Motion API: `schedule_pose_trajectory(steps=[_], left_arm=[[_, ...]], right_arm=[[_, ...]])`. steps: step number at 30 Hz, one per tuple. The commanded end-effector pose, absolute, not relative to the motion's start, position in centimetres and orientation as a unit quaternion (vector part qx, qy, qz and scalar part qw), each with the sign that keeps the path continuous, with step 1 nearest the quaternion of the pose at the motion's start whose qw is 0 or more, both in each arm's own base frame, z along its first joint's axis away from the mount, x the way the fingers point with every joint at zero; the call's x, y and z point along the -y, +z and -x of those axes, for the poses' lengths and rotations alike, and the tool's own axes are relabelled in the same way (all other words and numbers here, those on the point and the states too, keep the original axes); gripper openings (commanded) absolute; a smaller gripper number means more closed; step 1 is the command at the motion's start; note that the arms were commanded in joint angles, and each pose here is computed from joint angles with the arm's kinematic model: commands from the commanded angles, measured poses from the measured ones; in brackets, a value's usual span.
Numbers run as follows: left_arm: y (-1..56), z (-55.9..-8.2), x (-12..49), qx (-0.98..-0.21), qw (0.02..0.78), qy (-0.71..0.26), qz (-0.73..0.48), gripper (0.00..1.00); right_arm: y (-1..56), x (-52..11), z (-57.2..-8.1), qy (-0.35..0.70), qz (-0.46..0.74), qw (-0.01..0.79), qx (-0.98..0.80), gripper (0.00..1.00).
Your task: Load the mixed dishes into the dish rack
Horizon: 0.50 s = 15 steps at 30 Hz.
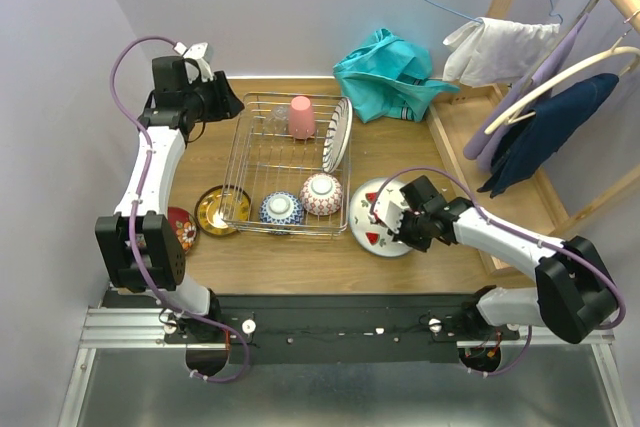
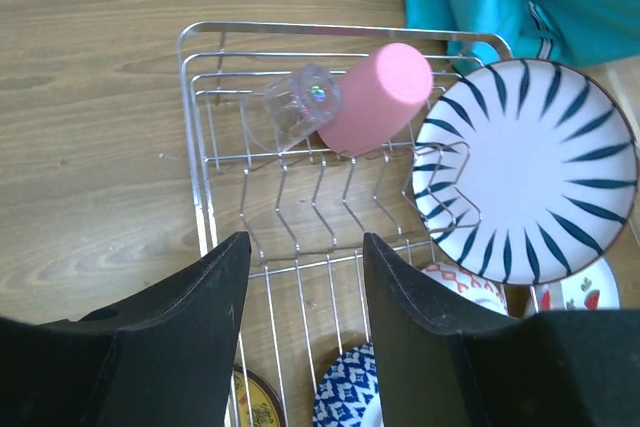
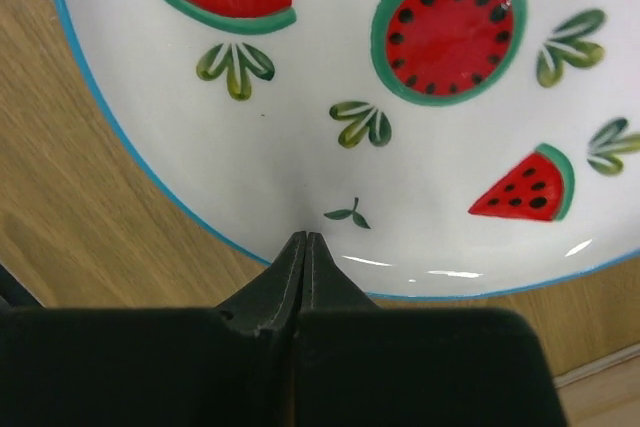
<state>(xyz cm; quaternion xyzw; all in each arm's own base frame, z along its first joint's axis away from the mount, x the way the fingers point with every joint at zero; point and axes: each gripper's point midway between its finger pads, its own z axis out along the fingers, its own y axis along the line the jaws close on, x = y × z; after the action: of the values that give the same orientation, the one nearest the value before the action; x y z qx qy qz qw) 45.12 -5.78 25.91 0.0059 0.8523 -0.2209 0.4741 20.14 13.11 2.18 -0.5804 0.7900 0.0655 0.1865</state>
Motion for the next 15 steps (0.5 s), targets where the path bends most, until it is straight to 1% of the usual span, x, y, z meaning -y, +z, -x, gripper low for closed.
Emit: schedule_pose_trajectory(steps=[1, 7, 9, 10, 11, 12, 13, 14, 15], left_arm=[[27.3, -43.2, 7.8, -0.843, 0.479, -0.237, -0.06, 0.57], [27.0, -41.5, 9.3, -0.838, 0.474, -0.254, -0.095, 0.57], [26.9, -40.3, 11.2, -0.832, 0.468, -0.266, -0.135, 0.57], [27.2, -39.4, 12.4, -0.822, 0.464, -0.288, -0.165, 0.57], [27.3, -38.4, 13.0, -0.815, 0.465, -0.29, -0.19, 0.57], [27.5, -37.5, 13.9, -0.805, 0.465, -0.296, -0.219, 0.57], [27.7, -36.3, 15.8, -0.778, 0.473, -0.295, -0.29, 0.57], [28.5, -35.0, 16.5, -0.758, 0.486, -0.294, -0.32, 0.57], [27.7, -33.9, 17.3, -0.751, 0.48, -0.297, -0.342, 0.57]], right_arm=[[2.2, -10.4, -17.1, 0.052, 0.602, 0.109, -0.789, 0.08], [4.9, -11.9, -19.2, 0.052, 0.571, 0.163, -0.803, 0.09], [5.7, -12.2, -20.3, 0.043, 0.548, 0.186, -0.815, 0.11], [6.5, -12.4, -21.9, 0.036, 0.528, 0.21, -0.822, 0.14], [7.1, -12.5, -22.9, 0.035, 0.512, 0.222, -0.829, 0.25], [7.6, -12.6, -23.6, 0.041, 0.479, 0.231, -0.846, 0.33], [8.7, -12.5, -25.4, 0.04, 0.447, 0.253, -0.857, 0.41], [8.5, -12.6, -26.0, 0.048, 0.432, 0.248, -0.866, 0.52], [8.5, -12.7, -26.3, 0.055, 0.418, 0.244, -0.873, 0.56]])
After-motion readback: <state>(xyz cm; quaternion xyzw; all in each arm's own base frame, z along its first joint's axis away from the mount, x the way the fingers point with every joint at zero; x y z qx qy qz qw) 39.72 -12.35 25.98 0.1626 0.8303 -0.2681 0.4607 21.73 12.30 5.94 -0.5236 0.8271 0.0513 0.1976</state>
